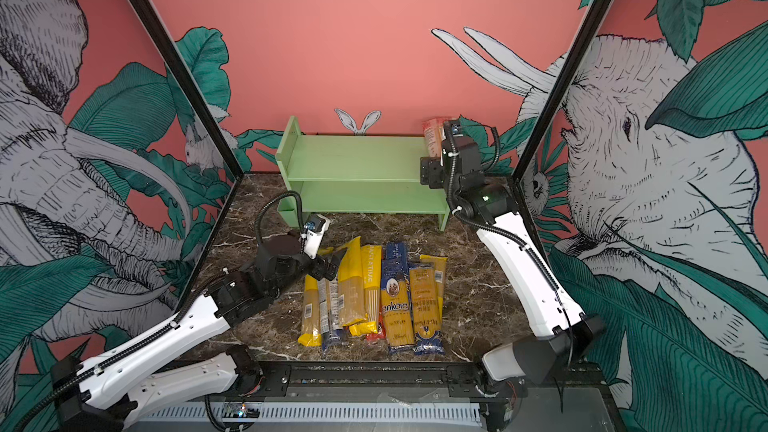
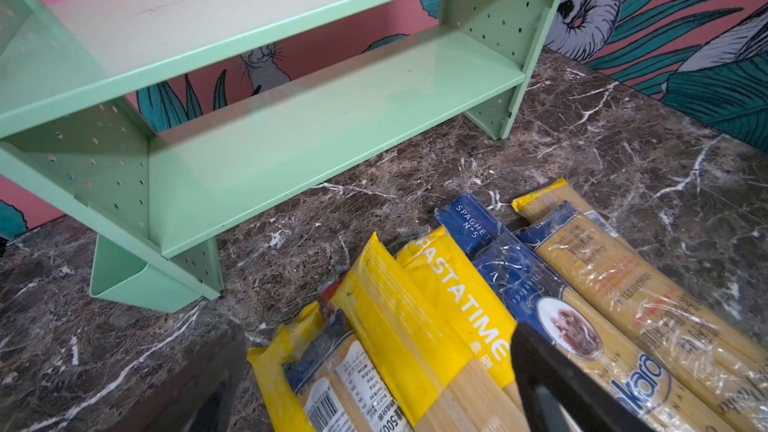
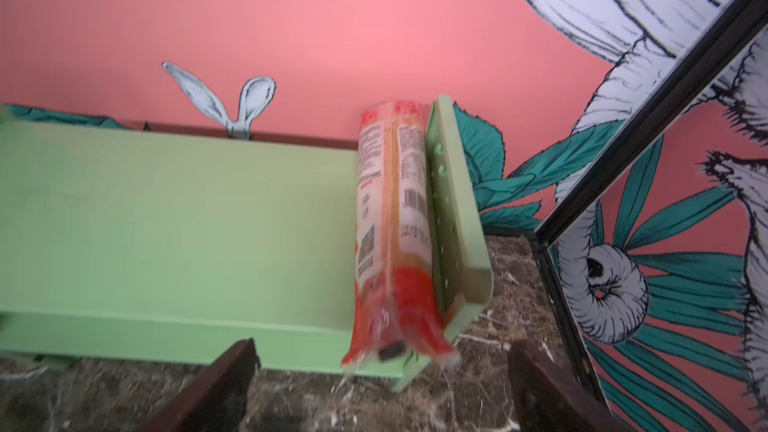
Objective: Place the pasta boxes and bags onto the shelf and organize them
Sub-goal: 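Release the pack and bring the right gripper back to the pasta row, then grasp the clear SPAGHETTI pack with the right gripper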
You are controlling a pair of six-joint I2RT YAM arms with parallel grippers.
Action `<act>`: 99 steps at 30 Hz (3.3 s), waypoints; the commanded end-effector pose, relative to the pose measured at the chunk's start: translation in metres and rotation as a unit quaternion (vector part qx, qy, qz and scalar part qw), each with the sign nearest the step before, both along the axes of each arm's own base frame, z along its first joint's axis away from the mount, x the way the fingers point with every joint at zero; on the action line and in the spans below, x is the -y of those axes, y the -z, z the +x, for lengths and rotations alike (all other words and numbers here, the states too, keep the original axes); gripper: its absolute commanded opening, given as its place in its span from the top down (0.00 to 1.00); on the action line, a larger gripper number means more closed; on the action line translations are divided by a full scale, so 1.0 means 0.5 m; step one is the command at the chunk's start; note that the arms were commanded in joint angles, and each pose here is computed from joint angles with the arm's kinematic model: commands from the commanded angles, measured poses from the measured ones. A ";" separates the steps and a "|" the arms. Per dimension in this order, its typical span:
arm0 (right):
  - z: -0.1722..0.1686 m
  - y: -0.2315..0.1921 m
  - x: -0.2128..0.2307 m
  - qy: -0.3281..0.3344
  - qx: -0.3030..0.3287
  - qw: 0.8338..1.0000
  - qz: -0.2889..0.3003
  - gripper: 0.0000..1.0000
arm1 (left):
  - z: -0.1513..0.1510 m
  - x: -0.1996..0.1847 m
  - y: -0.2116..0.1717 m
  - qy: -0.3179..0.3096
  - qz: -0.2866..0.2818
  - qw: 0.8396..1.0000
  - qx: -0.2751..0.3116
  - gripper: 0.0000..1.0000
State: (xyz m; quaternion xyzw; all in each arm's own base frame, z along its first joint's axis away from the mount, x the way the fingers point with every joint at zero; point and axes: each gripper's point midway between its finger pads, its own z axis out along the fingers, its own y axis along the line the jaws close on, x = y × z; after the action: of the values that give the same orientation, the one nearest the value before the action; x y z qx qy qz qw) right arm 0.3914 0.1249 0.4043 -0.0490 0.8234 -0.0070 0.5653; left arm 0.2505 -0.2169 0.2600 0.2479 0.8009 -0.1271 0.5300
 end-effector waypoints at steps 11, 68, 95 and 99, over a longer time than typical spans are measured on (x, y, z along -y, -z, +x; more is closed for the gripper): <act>-0.263 0.242 0.041 0.002 -0.143 0.989 0.029 0.08 | -0.096 -0.006 0.048 0.046 -0.070 0.993 -0.080 0.00; -0.475 0.701 -0.065 -0.039 -0.297 0.954 -0.005 0.14 | -0.178 0.104 0.184 0.038 0.041 0.997 -0.058 0.00; -0.446 0.587 -0.067 -0.068 -0.237 0.969 0.005 1.00 | -0.169 0.064 0.149 0.012 0.027 0.999 -0.040 0.00; -0.441 0.528 -0.085 -0.092 -0.220 0.971 0.016 1.00 | -0.167 0.051 0.134 0.006 0.021 0.999 -0.032 0.00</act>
State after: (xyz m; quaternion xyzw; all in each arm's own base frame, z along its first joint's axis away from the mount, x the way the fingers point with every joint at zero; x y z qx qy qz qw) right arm 0.1535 0.1519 0.0934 -0.1280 0.9423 0.0325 0.3075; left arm 0.1631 -0.2551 0.1903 0.2750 0.8161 -0.1342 0.4902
